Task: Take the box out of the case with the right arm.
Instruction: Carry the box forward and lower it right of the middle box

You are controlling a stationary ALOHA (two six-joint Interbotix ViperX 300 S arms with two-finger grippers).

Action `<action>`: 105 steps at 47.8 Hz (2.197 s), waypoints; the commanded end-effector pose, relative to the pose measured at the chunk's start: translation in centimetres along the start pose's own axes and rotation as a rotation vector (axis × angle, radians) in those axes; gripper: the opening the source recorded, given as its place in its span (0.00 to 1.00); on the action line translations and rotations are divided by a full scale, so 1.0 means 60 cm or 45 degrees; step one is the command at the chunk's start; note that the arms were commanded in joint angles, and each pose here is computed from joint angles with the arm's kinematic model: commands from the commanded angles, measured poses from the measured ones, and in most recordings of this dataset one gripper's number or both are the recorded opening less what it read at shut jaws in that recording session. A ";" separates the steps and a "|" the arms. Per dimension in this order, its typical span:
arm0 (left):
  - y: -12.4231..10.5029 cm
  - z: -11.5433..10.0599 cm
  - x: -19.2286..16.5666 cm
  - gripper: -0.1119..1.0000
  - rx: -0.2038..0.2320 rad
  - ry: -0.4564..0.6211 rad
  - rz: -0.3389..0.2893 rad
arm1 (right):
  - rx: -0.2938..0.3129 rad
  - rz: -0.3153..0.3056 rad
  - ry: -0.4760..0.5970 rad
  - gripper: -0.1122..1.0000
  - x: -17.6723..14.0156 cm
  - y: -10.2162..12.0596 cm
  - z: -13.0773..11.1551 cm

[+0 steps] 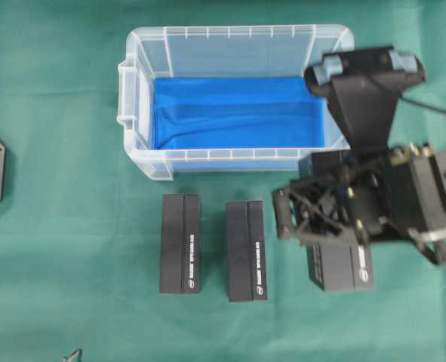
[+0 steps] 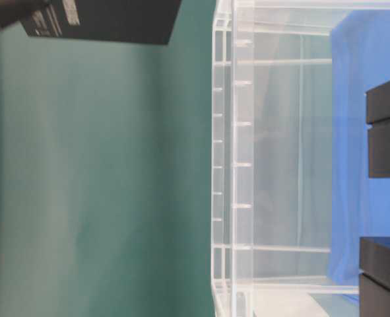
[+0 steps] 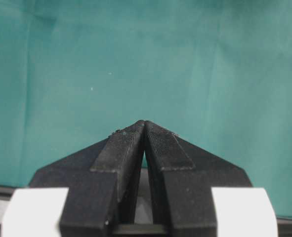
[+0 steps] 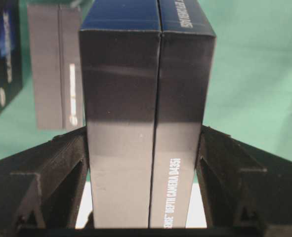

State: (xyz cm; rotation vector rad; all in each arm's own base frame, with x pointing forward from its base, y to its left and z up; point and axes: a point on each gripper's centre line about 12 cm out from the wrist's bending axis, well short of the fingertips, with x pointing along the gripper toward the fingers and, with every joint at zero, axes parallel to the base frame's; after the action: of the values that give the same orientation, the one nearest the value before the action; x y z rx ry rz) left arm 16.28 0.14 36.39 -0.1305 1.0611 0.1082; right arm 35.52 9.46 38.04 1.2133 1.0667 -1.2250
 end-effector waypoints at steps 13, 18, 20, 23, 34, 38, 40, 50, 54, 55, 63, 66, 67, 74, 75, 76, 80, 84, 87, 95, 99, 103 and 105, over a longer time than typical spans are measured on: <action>0.000 0.005 -0.003 0.12 -0.001 -0.016 0.002 | 0.005 0.015 -0.006 0.68 -0.012 -0.011 0.005; 0.000 0.006 -0.003 0.12 -0.002 -0.018 0.000 | 0.013 -0.018 -0.017 0.68 0.007 -0.012 0.003; 0.000 0.005 -0.004 0.12 -0.001 -0.018 0.002 | 0.014 -0.027 -0.020 0.68 0.016 -0.013 0.002; 0.000 0.005 -0.004 0.12 -0.001 -0.020 0.001 | 0.015 -0.035 -0.022 0.68 0.033 -0.012 0.000; 0.000 0.005 -0.003 0.12 -0.001 -0.016 0.002 | 0.038 -0.001 0.008 0.68 0.113 -0.006 -0.014; 0.000 0.006 -0.003 0.12 -0.002 -0.018 0.000 | 0.053 0.014 0.024 0.68 0.143 -0.007 -0.019; 0.000 0.005 -0.003 0.12 -0.002 -0.016 0.000 | 0.056 0.024 0.039 0.68 0.160 -0.008 -0.023; 0.000 0.006 0.000 0.12 -0.001 -0.007 0.004 | 0.066 0.036 0.077 0.68 0.216 -0.017 -0.030; 0.000 0.007 -0.001 0.12 -0.001 -0.010 0.003 | 0.063 0.021 0.077 0.68 0.239 -0.022 -0.032; 0.000 0.007 0.000 0.12 -0.001 -0.008 0.003 | 0.062 0.020 0.076 0.68 0.243 -0.023 -0.032; -0.001 0.007 0.000 0.12 -0.001 -0.008 0.001 | 0.063 0.044 0.105 0.68 0.278 -0.019 -0.041; -0.001 0.007 0.000 0.12 -0.001 -0.008 0.001 | 0.068 0.048 0.121 0.68 0.290 -0.018 -0.045; -0.001 0.007 0.000 0.12 -0.001 -0.008 0.001 | 0.068 0.052 0.122 0.68 0.292 -0.017 -0.045; -0.001 0.007 0.000 0.12 0.001 -0.008 0.001 | 0.066 0.050 0.122 0.68 0.295 -0.017 -0.045; -0.001 0.007 0.000 0.12 0.001 -0.008 0.001 | 0.066 0.046 0.120 0.68 0.296 -0.017 -0.045; 0.000 0.007 0.000 0.12 0.001 -0.008 0.003 | 0.066 0.044 0.121 0.68 0.295 -0.018 -0.045; -0.001 0.007 0.000 0.12 0.001 -0.008 0.001 | 0.066 0.027 0.116 0.68 0.295 -0.020 -0.045; 0.000 0.007 0.000 0.12 0.001 -0.008 0.003 | 0.073 0.021 0.120 0.68 0.295 -0.021 -0.044; 0.000 0.007 0.000 0.12 0.001 -0.008 0.003 | 0.075 0.017 0.124 0.68 0.295 -0.022 -0.045; 0.000 0.006 -0.001 0.12 0.001 -0.012 0.001 | 0.075 0.022 0.126 0.68 0.295 -0.021 -0.045; 0.000 0.006 -0.003 0.12 0.000 -0.016 0.000 | 0.075 0.019 0.125 0.75 0.293 -0.021 -0.045; 0.000 0.005 -0.003 0.12 0.000 -0.016 0.000 | 0.073 0.013 0.118 0.89 0.291 -0.020 -0.044; 0.000 0.006 -0.003 0.12 0.001 -0.016 0.002 | 0.074 0.006 0.114 0.93 0.288 -0.020 -0.044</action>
State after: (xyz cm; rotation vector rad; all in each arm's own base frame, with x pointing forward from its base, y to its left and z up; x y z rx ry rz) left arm 16.37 0.14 36.35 -0.1304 1.0627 0.1083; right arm 35.53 10.56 19.13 1.3064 1.1156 -1.2368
